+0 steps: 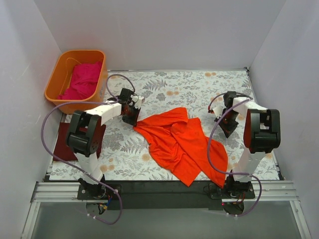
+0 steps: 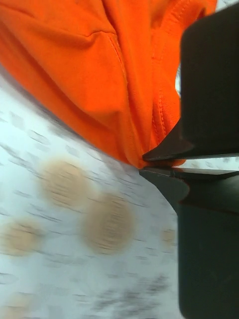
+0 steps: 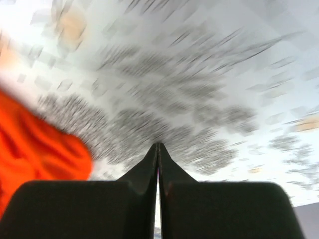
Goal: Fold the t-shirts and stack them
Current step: Flatten the tshirt out
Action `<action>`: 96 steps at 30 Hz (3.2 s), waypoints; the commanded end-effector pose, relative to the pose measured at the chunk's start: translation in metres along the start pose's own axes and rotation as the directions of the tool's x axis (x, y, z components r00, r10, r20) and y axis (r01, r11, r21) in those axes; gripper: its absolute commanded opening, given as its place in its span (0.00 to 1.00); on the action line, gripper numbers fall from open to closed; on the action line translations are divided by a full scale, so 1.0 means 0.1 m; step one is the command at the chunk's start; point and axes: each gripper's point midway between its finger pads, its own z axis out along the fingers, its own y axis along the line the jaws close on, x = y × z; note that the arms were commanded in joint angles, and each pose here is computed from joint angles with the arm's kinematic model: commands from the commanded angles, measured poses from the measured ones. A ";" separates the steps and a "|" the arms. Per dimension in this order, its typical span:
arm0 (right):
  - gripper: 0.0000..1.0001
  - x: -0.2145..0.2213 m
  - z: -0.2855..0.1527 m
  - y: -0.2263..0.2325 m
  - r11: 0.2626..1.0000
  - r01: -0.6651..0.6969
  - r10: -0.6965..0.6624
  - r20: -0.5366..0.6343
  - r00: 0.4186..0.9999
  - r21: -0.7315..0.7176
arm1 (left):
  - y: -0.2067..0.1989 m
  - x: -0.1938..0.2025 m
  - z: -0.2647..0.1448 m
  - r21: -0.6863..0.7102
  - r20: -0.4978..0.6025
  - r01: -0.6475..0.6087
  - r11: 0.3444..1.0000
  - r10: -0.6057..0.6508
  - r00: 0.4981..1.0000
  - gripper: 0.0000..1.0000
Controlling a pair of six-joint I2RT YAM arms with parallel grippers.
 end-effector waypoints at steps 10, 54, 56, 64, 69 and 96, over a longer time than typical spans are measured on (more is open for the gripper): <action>0.64 -1.24 -0.80 0.20 0.971 0.065 0.037 0.408 0.912 -0.232 | 0.27 0.99 -0.59 -0.049 -0.160 0.031 0.998 -0.038 0.986 0.00; 0.01 -1.86 -1.21 0.95 0.838 0.537 -0.418 0.524 0.742 -0.093 | 0.23 0.85 -0.47 0.005 -0.197 0.160 0.987 -0.156 0.968 0.04; 0.01 -1.68 -1.29 1.28 0.793 0.604 -0.480 0.527 0.701 -0.080 | 0.22 0.87 -0.44 0.013 -0.202 0.163 0.987 -0.157 0.967 0.04; 0.32 -0.14 -0.62 2.32 0.519 0.832 -0.756 0.350 0.553 -0.196 | 0.18 1.02 -0.43 0.018 -0.217 0.163 0.986 -0.156 0.964 0.04; 0.75 -0.20 -0.83 2.34 0.594 0.783 -0.684 0.397 0.612 -0.185 | 0.14 1.11 -0.44 0.026 -0.222 0.171 0.985 -0.161 0.962 0.04; 0.52 -0.60 0.13 2.37 0.813 0.278 -0.212 0.186 0.960 -0.512 | 0.13 1.21 -0.48 0.001 -0.243 0.206 0.979 -0.200 0.949 0.05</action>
